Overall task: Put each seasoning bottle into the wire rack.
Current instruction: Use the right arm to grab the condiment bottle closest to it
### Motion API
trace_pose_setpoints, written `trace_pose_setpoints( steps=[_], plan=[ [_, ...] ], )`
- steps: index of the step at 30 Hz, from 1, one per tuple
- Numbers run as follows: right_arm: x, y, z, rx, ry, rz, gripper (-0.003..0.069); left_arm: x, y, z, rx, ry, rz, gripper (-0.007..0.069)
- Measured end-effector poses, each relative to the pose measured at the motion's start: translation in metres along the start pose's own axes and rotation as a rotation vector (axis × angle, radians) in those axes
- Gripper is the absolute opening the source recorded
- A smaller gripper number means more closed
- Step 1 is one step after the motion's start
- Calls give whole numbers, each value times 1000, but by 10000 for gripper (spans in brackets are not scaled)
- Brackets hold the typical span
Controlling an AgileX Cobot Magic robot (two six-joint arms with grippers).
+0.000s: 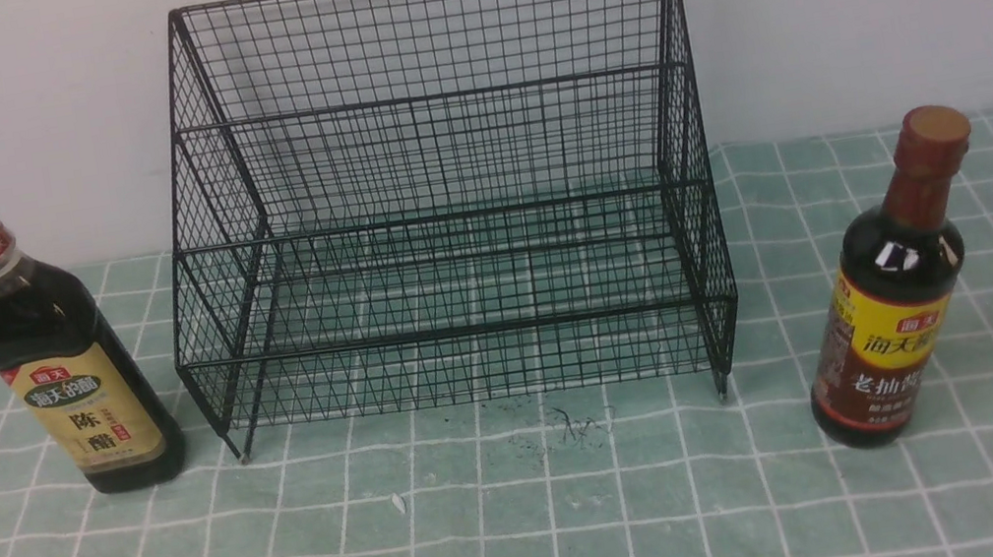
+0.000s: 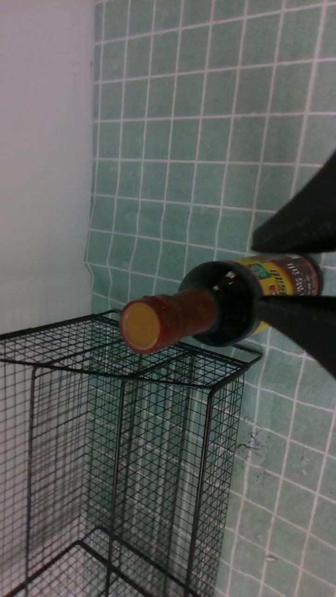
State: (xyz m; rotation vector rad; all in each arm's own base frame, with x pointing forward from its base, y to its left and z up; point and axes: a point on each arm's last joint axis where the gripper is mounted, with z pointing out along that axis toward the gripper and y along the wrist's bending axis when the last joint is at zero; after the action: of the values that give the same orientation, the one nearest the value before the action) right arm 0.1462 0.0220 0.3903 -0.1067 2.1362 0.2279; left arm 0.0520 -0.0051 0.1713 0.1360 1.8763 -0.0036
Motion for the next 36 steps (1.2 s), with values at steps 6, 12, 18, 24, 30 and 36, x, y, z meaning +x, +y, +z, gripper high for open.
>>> trace_pose_setpoints(
  steps=[6,12,18,24,30,36],
  plan=[
    [-32,0,54,-90,97,-33,465,0,0,0,0,0,0,-6],
    [-31,-5,98,-115,190,-37,638,0,0,0,0,0,0,-6],
    [-26,5,130,-143,229,-96,654,0,0,0,0,0,0,-6],
    [-20,8,155,-107,267,-121,645,0,0,0,0,0,0,-6],
    [-9,4,172,-81,355,-131,352,0,0,0,0,0,0,-6],
    [-12,7,157,-100,396,-189,286,0,0,0,0,0,0,-6]
  ],
)
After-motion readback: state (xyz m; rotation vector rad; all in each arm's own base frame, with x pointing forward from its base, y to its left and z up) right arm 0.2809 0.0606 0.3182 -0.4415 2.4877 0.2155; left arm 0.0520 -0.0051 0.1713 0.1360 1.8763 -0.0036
